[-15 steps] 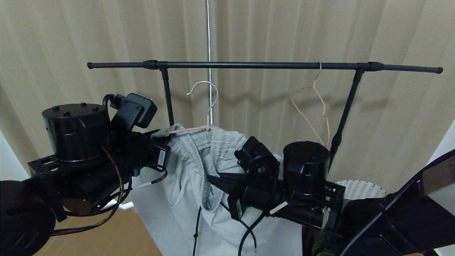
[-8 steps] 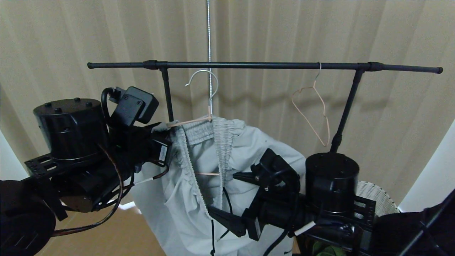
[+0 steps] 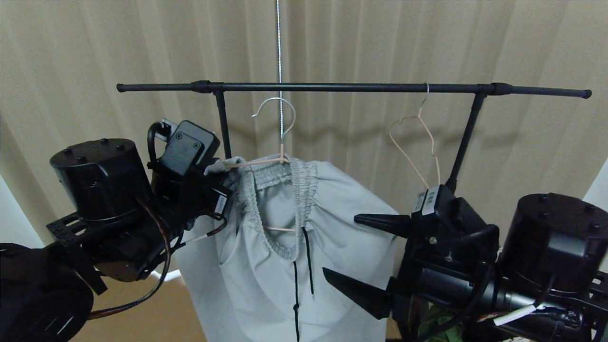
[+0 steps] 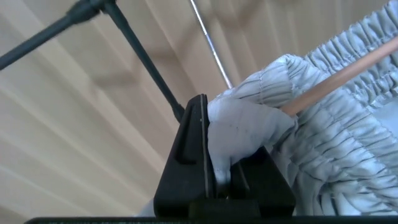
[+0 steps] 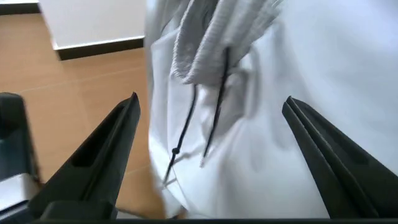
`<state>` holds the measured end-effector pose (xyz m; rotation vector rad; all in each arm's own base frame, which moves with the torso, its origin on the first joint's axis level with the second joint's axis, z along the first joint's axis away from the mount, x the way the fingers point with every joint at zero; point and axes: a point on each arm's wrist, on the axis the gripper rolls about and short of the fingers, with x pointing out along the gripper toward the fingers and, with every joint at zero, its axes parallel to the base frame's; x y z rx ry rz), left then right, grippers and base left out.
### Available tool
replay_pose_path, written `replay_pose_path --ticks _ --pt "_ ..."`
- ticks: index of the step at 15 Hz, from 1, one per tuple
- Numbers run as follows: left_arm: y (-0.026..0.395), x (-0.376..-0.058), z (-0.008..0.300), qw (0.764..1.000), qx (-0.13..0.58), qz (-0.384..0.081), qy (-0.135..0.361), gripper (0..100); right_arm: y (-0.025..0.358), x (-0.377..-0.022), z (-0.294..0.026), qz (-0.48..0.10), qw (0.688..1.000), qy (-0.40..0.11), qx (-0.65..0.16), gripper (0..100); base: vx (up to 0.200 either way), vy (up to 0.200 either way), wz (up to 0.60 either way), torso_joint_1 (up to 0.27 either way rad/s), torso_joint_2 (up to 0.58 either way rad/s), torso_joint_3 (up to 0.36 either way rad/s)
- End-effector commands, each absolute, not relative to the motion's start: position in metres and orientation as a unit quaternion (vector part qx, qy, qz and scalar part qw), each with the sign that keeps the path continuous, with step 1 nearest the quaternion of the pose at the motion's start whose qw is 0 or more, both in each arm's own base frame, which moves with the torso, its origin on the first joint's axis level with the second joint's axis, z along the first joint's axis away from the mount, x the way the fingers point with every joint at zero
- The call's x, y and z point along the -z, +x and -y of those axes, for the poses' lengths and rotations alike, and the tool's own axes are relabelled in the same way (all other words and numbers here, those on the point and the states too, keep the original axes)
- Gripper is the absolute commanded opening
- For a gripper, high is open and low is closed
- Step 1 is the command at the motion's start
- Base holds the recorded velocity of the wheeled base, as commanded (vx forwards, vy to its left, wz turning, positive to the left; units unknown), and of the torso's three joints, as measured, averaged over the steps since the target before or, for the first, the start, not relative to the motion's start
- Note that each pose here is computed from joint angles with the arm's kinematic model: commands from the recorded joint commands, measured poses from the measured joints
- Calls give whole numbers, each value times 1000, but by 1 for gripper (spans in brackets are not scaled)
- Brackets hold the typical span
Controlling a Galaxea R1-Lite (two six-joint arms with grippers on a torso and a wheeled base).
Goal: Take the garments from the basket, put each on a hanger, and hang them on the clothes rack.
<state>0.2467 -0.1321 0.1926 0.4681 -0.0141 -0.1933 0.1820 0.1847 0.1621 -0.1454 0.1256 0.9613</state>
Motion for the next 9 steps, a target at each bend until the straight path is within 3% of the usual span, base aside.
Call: replay_pose_path --ticks 1,3,9 --pt "247 -184 133 965 100 -4 240 0 189 -174 -175 -33 894 -74 -441 100 0 0 0 0 0 0" --pt "242 -176 131 962 105 -9 254 0 213 -183 -179 -3 901 -107 -420 100 0 0 0 0 0 0" --pt "229 -171 142 955 148 10 258 0 247 -180 -205 -10 896 -148 -418 100 0 0 0 0 0 0"
